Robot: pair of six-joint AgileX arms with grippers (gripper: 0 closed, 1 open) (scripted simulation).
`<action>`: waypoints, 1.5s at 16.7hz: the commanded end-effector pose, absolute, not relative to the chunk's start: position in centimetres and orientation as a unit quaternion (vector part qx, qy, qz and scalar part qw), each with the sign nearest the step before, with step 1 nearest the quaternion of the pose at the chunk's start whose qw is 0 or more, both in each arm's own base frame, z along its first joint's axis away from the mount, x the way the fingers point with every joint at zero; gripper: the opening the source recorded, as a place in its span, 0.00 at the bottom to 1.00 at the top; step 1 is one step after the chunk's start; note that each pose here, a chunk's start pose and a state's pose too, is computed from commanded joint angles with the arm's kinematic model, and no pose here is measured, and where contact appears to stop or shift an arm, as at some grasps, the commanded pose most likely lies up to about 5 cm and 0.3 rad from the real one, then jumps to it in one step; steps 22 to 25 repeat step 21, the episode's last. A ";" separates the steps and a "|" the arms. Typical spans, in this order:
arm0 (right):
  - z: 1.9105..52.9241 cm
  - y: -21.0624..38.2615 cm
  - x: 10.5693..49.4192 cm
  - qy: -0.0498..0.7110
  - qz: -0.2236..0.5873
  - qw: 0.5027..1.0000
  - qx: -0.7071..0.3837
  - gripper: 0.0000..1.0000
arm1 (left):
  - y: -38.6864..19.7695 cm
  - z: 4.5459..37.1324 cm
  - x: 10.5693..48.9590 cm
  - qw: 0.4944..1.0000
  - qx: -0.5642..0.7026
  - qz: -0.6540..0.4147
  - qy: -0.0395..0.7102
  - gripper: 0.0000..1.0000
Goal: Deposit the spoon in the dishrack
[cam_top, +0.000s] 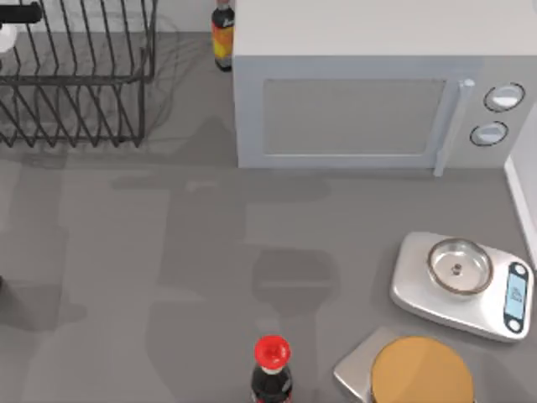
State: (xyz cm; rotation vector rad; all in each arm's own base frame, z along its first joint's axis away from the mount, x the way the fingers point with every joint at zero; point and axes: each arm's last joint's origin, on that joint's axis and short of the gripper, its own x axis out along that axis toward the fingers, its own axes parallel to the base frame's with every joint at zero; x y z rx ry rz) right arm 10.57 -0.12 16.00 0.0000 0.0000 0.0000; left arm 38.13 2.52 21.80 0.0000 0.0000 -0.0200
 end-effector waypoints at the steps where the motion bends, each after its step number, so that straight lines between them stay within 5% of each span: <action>1: 16.0 -0.1 10.6 0.000 0.000 1.000 0.000 1.00 | 2.5 21.8 38.1 1.000 0.000 -0.010 0.000 0.00; 2: 16.0 -0.1 10.6 0.000 0.000 1.000 0.000 1.00 | 2.5 21.8 38.1 1.000 0.000 -0.010 0.000 0.00; 15: 16.0 -0.1 10.6 0.000 0.000 1.000 0.000 1.00 | 2.5 21.8 38.1 1.000 0.000 -0.010 0.000 0.98; 25: 16.0 -0.1 10.6 0.000 0.000 1.000 0.000 1.00 | 2.5 21.8 38.1 1.000 0.000 -0.010 0.000 1.00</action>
